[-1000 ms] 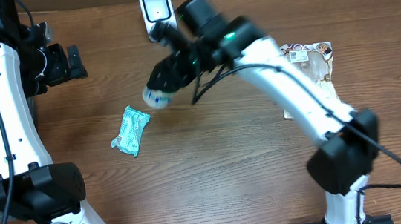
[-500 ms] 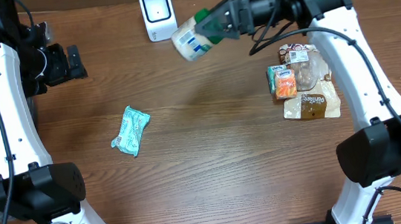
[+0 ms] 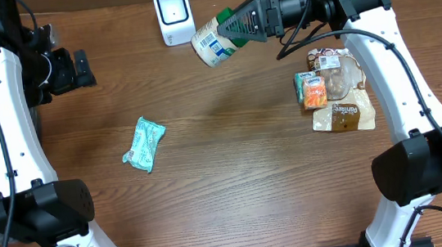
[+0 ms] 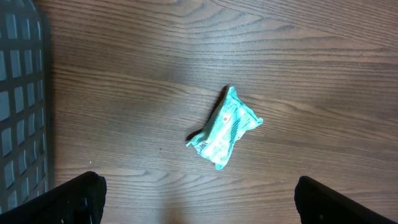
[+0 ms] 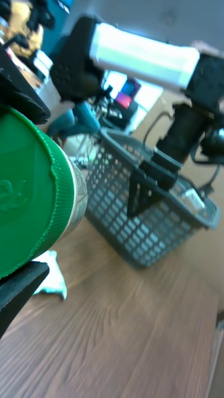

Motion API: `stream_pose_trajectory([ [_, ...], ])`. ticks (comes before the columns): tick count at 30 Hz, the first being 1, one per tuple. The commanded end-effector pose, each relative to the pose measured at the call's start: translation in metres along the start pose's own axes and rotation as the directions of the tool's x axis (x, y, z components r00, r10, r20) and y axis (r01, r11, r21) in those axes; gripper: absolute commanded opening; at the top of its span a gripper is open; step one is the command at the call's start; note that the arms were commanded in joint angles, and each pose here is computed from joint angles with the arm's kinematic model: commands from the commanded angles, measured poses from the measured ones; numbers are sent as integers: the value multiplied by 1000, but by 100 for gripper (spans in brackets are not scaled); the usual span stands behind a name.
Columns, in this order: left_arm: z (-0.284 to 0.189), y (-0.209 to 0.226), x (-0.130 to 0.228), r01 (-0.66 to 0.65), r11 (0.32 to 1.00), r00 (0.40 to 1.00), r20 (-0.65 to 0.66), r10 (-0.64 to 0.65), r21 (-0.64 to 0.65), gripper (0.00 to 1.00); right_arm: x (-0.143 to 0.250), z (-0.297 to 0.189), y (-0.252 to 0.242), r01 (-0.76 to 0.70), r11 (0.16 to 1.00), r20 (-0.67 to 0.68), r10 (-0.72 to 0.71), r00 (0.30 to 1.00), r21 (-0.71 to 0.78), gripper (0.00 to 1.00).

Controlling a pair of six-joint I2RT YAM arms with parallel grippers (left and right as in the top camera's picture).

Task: Scan the item barcode
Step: 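Hold the green-lidded jar in front of the scanner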

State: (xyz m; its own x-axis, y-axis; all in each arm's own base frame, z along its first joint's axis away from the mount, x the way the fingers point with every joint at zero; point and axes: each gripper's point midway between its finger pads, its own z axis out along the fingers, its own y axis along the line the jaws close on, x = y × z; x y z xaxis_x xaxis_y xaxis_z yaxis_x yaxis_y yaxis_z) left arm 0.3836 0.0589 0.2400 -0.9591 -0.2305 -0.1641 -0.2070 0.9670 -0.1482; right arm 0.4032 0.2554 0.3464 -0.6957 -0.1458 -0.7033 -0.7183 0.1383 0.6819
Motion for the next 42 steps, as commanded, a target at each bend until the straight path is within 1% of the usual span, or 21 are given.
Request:
stream_pose_trajectory([
  [1, -14, -1, -1, -23, 1000, 999, 43, 23, -2, 100, -9, 0, 5, 54, 993, 6, -55, 998, 104, 52],
  [5, -14, -1, -1, -23, 1000, 999, 42, 23, -2, 100, -4, 10, -28, 58, 945, -26, -53, 998, 321, 52],
  [7, -14, -1, -1, -23, 1000, 999, 42, 23, -2, 99, -2, 15, -46, 79, 888, -47, -64, 997, 453, 52],
  [9, -14, -1, -1, -23, 1000, 999, 42, 23, -2, 99, -3, 17, -64, 107, 813, -65, -85, 994, 573, 52],
  [11, -14, -1, -1, -23, 1000, 999, 42, 23, -2, 100, -8, 18, -83, 144, 700, -83, -121, 989, 699, 53],
  [12, -14, -1, -1, -23, 1000, 999, 42, 23, -2, 100, -11, 18, -90, 170, 652, -95, -149, 984, 739, 54],
  [14, -14, -1, -1, -23, 1000, 999, 42, 23, -2, 100, -17, 26, -102, 271, 564, -159, -239, 958, 780, 54],
  [16, -14, -1, -1, -23, 1000, 999, 42, 23, -2, 100, -24, 39, -111, 373, 506, -227, -326, 918, 778, 54],
  [18, -14, -1, -1, -23, 1000, 999, 42, 23, -2, 100, -29, 56, -121, 500, 446, -316, -425, 848, 742, 53],
  [20, -14, -1, -1, -23, 1000, 999, 42, 23, -2, 100, -33, 73, -132, 614, 376, -396, -513, 761, 694, 51],
  [23, -14, -1, -1, -23, 1000, 999, 42, 23, -2, 100, -39, 89, -152, 721, 269, -476, -598, 645, 639, 49],
  [24, -14, -1, -1, -23, 1000, 999, 43, 23, -2, 99, -41, 91, -159, 739, 235, -493, -615, 616, 631, 48],
  [28, -14, -1, -1, -23, 1000, 999, 42, 23, -2, 100, -54, 97, -183, 766, 99, -537, -656, 531, 636, 48],
  [30, -14, -1, -1, -23, 1000, 999, 42, 23, -2, 100, -58, 103, -193, 785, 35, -560, -681, 471, 618, 48],
  [35, -14, -1, -1, -23, 1000, 999, 42, 23, -2, 100, -68, 111, -213, 783, -89, -575, -730, 369, 615, 49],
  [37, -14, -1, -1, -23, 1000, 999, 43, 23, -2, 100, -72, 115, -221, 778, -154, -588, -745, 313, 609, 49],
  [42, -14, -1, -1, -23, 1000, 999, 43, 23, -2, 100, -75, 116, -240, 755, -285, -626, -752, 206, 590, 49],
])
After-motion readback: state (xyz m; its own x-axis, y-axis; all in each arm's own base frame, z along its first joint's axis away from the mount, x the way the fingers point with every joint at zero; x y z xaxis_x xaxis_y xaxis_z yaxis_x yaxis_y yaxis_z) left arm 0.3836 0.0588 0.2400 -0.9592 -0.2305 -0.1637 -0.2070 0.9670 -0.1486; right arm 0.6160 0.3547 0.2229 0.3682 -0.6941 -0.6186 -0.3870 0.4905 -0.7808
